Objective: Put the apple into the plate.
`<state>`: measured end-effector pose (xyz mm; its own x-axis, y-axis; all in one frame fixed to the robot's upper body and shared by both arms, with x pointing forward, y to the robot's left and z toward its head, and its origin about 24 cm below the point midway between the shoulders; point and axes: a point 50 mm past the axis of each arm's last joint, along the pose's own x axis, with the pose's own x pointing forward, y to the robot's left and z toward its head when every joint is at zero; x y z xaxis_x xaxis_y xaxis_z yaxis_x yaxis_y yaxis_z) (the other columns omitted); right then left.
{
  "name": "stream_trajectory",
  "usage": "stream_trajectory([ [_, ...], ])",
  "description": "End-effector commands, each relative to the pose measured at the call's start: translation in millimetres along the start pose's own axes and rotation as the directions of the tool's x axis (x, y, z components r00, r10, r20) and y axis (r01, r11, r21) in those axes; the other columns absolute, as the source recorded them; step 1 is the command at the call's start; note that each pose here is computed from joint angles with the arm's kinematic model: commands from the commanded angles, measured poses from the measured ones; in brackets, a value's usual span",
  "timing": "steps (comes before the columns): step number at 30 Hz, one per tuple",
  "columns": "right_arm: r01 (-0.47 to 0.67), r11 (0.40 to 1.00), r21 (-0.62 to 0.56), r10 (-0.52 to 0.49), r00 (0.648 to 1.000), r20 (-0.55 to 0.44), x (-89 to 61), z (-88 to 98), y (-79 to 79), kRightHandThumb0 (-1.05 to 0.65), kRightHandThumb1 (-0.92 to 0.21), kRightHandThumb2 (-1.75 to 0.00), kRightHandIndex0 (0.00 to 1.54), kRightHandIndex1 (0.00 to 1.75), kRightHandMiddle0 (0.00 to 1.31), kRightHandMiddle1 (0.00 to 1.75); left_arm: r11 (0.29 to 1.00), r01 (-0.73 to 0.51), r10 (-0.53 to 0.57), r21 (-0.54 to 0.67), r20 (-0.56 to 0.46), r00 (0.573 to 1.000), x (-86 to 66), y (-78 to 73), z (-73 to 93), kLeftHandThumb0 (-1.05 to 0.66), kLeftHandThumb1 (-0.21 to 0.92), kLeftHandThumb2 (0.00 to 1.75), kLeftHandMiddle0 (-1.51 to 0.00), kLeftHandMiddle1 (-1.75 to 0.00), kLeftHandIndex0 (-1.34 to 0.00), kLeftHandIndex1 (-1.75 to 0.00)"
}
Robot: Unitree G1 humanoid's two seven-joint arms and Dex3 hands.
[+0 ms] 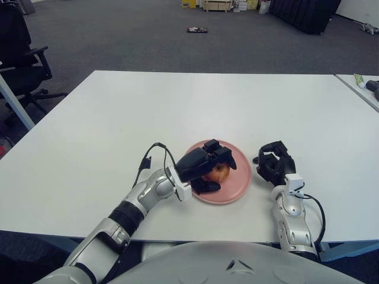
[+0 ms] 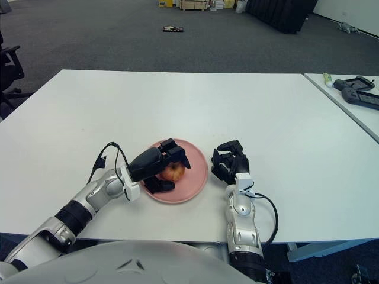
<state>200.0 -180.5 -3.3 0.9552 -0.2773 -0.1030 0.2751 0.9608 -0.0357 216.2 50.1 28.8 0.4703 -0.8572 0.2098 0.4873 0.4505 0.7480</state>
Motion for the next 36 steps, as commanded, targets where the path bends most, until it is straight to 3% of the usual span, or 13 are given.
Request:
stream_trajectory([
  [1, 0.022, 1.000, -0.001, -0.022, 0.999, -0.030, -0.2, -3.1, -0.9, -0.38, -0.70, -0.83, 0.50, 1.42, 0.32, 1.75, 0.999, -0.031, 0.031, -0.011, 0.002, 1.000, -5.7, 8.7, -1.4, -0.94, 0.77, 0.55, 0.00, -0.16, 0.00, -0.72],
  [5, 0.010, 1.000, 0.002, -0.010, 1.000, -0.010, -0.6, -1.9, 0.1, -0.38, -0.70, -0.83, 0.51, 1.43, 0.32, 1.75, 0.996, -0.027, 0.025, -0.081, -0.026, 0.999, -7.3, 11.1, -2.6, -1.01, 0.87, 0.42, 0.00, -0.04, 0.00, -0.52],
  [13, -0.006, 0.999, 0.040, 0.005, 1.000, 0.019, -0.5, -1.0, 0.7, -0.38, -0.70, -0.83, 0.55, 1.43, 0.33, 1.75, 0.980, -0.066, 0.064, -0.188, -0.016, 0.998, -10.1, 25.0, -5.8, -1.05, 0.92, 0.49, 0.00, 0.00, 0.00, -0.16],
  [22, -0.011, 0.999, 0.047, 0.009, 1.000, 0.030, 0.2, -1.9, 0.7, -0.38, -0.69, -0.85, 0.57, 1.40, 0.33, 1.75, 0.969, -0.133, 0.136, -0.210, -0.001, 0.991, -20.0, 50.1, -9.2, -1.05, 0.92, 0.48, 0.00, 0.00, 0.00, -0.07],
  [30, -0.019, 1.000, 0.017, 0.018, 0.999, 0.035, 0.3, -4.1, -0.5, -0.38, -0.69, -0.85, 0.58, 1.40, 0.34, 1.75, 0.929, -0.256, 0.247, -0.267, -0.068, 0.967, -27.0, 62.5, -16.9, -1.05, 0.92, 0.44, 0.00, 0.00, 0.00, -0.11],
  [33, -0.021, 1.000, 0.002, 0.021, 0.999, 0.035, 0.8, -5.0, -0.8, -0.38, -0.68, -0.86, 0.58, 1.42, 0.34, 1.75, 0.902, -0.331, 0.325, -0.278, -0.068, 0.943, -29.1, 67.9, -17.4, -1.05, 0.92, 0.43, 0.00, 0.00, 0.00, -0.12],
  [36, -0.025, 1.000, -0.002, 0.025, 0.999, 0.032, 1.5, -6.1, -1.2, -0.38, -0.67, -0.87, 0.58, 1.43, 0.34, 1.75, 0.815, -0.450, 0.439, -0.364, -0.119, 0.891, -33.1, 70.6, -19.6, -1.05, 0.92, 0.46, 0.00, 0.00, 0.00, -0.08],
])
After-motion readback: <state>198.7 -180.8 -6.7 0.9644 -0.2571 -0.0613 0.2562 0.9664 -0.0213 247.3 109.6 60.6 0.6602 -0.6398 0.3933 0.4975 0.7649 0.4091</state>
